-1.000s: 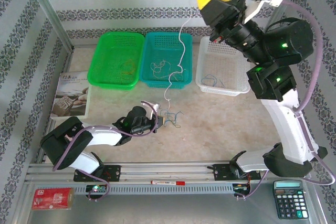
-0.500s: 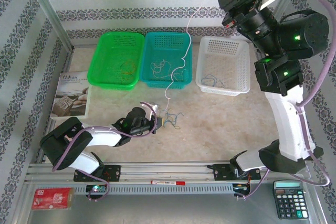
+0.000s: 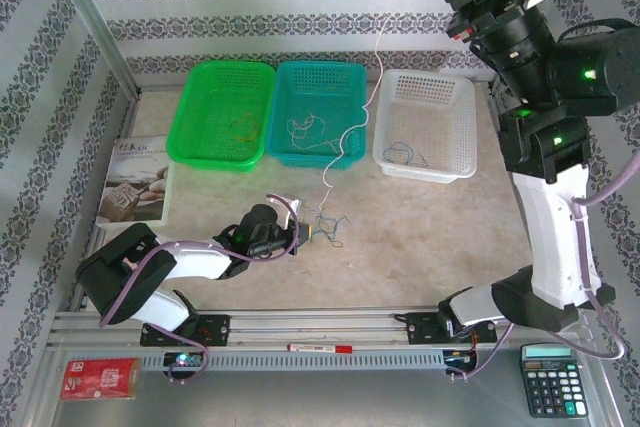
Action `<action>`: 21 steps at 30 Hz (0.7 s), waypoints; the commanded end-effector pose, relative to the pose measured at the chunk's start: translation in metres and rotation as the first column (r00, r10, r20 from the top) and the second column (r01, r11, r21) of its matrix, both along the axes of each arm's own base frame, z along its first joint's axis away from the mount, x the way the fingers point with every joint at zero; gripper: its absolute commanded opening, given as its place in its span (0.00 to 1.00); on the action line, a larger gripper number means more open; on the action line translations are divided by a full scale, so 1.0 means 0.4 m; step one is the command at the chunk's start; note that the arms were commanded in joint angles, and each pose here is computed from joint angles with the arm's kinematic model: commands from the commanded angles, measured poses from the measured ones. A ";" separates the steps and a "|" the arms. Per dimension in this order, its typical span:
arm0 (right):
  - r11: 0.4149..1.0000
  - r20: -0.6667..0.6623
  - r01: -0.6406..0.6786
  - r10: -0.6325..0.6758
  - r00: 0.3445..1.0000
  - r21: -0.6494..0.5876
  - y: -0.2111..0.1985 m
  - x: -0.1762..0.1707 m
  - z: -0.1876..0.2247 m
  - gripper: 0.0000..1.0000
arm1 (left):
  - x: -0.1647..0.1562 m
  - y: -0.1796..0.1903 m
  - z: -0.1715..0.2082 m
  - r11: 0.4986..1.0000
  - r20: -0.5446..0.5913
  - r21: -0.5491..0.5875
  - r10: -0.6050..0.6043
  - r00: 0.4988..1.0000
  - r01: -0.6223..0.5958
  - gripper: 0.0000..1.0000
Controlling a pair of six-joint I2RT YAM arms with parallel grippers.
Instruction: Untangle the cables
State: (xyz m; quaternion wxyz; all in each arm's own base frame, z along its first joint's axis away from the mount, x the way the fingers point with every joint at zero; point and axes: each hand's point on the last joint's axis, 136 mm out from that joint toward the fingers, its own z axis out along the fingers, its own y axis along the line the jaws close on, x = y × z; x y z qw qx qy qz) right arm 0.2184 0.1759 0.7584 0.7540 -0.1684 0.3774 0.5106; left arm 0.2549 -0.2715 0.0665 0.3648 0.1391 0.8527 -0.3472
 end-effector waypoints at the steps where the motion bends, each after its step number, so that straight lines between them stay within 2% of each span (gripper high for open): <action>1: 1.000 -0.001 -0.016 0.016 1.000 0.005 0.006 0.019 0.004 0.00 | -0.002 -0.001 0.012 1.000 0.009 -0.018 0.015 1.000 -0.015 0.00; 10: 0.998 0.073 0.015 -0.019 0.997 0.060 -0.057 -0.013 0.094 0.00 | -0.005 0.007 0.006 1.000 0.009 -0.013 0.022 1.000 -0.022 0.00; 21: 0.995 0.083 0.028 -0.035 0.996 0.093 -0.084 -0.001 0.115 0.00 | -0.007 0.007 -0.003 1.000 0.004 -0.010 0.019 1.000 -0.019 0.00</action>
